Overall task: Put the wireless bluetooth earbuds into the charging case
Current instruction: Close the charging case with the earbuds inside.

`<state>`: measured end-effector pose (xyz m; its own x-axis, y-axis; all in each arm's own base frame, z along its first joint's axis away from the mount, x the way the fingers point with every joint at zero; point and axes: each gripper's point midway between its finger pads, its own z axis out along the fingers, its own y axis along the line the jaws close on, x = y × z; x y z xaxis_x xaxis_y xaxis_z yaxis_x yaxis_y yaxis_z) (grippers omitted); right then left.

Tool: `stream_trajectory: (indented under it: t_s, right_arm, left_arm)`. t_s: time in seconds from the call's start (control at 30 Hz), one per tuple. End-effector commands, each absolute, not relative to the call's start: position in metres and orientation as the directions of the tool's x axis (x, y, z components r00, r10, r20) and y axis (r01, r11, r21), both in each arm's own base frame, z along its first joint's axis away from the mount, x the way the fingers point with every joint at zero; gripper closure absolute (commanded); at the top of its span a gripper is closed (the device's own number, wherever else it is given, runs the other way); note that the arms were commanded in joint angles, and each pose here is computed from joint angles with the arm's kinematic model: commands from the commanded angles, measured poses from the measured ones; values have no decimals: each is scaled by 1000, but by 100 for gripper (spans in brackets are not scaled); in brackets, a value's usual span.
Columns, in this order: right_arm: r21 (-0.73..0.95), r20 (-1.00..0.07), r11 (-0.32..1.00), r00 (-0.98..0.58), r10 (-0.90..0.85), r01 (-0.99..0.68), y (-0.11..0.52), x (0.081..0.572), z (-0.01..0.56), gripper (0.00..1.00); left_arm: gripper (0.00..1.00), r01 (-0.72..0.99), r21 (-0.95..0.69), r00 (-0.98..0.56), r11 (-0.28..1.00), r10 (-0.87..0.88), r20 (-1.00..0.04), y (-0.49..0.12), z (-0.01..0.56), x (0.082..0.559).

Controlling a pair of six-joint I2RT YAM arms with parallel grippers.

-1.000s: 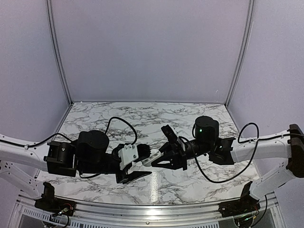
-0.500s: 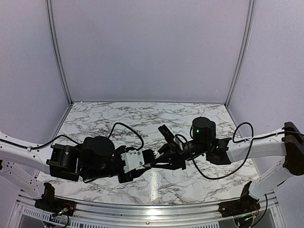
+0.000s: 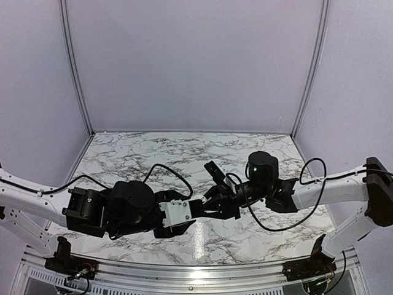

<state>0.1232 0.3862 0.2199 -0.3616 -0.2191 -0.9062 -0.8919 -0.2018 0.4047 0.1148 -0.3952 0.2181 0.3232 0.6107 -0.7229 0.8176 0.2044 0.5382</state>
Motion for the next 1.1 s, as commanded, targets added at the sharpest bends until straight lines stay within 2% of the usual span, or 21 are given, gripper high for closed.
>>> stream_trajectory:
  t_s: [0.0,0.2,0.3,0.5,0.67,0.73,0.8,0.93,1.0,1.07]
  right_arm:
    - [399,-911,-154,-371,-182,-904,399,141,232,100]
    - [413,-903,-143,-383,-196,-900,403,141,227,100]
    - [421,-898,-141,-391,-200,-896,405,141,226,100]
    - [430,-896,-147,-401,-191,-891,405,141,229,100]
    - [424,-900,-155,-397,-177,-892,406,142,234,100]
    - [420,-903,-157,-394,-172,-894,406,142,237,100]
    - [414,-906,-161,-389,-166,-896,406,142,239,100]
    - [404,-909,-150,-378,-175,-902,404,142,234,100]
    - [395,-912,-139,-369,-178,-908,403,144,232,100]
    - [394,-912,-126,-371,-174,-910,400,147,231,100]
  left_arm:
    - [39,826,555,408,101,571,-712,-413,226,91]
    - [34,811,580,441,73,575,-689,-419,226,87]
    - [35,807,589,461,48,571,-679,-423,225,82]
    - [44,809,588,485,-4,570,-663,-428,217,74]
    - [59,816,576,494,-38,564,-662,-432,210,67]
    - [61,819,572,495,-47,564,-661,-433,207,64]
    - [58,817,575,491,-40,572,-657,-434,206,65]
    - [39,817,573,431,61,595,-678,-427,215,81]
    - [33,827,550,386,119,592,-708,-418,222,90]
    - [22,837,518,346,175,565,-749,-407,229,97]
